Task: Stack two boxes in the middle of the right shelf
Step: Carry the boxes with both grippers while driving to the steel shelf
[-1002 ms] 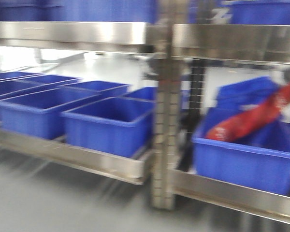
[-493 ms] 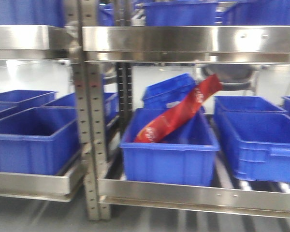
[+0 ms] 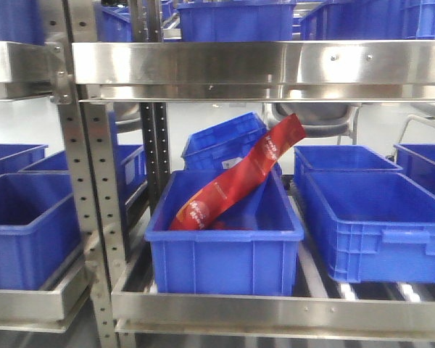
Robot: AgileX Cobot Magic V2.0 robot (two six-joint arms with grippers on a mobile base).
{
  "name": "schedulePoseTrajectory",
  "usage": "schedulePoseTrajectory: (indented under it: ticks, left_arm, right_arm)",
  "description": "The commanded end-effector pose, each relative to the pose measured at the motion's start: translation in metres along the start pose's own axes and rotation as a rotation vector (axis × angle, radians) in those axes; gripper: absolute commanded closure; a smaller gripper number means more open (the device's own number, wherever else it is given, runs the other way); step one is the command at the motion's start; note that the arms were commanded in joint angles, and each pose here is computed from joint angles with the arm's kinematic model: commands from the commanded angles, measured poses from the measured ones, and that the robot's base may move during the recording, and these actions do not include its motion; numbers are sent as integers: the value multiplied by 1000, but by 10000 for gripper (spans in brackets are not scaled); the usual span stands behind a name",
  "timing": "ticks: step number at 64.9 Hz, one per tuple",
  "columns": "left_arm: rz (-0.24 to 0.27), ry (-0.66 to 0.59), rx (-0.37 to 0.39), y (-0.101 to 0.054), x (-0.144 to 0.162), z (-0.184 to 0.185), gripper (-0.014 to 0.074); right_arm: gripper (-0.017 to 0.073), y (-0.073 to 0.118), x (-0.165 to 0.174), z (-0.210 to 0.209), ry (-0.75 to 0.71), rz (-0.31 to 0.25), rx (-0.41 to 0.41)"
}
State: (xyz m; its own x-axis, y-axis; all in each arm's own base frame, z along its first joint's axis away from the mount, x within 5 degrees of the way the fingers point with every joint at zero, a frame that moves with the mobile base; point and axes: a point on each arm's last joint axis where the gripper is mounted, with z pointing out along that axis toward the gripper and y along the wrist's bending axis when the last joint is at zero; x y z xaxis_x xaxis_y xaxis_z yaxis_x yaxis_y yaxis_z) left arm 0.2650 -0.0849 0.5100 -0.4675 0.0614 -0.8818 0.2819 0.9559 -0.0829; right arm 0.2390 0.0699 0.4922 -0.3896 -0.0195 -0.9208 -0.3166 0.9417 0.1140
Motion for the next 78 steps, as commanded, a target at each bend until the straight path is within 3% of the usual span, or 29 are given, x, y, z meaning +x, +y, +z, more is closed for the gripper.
schedulePoseTrajectory:
  ticks: [1, 78]
  left_arm:
    - [24, -53, -34, 4, -5, -7, 705]
    - [24, -53, -34, 4, -5, -7, 705]
  right_arm:
    - [713, -4, -11, -11, -101, -40, 40]
    - [713, -4, -11, -11, -101, -40, 40]
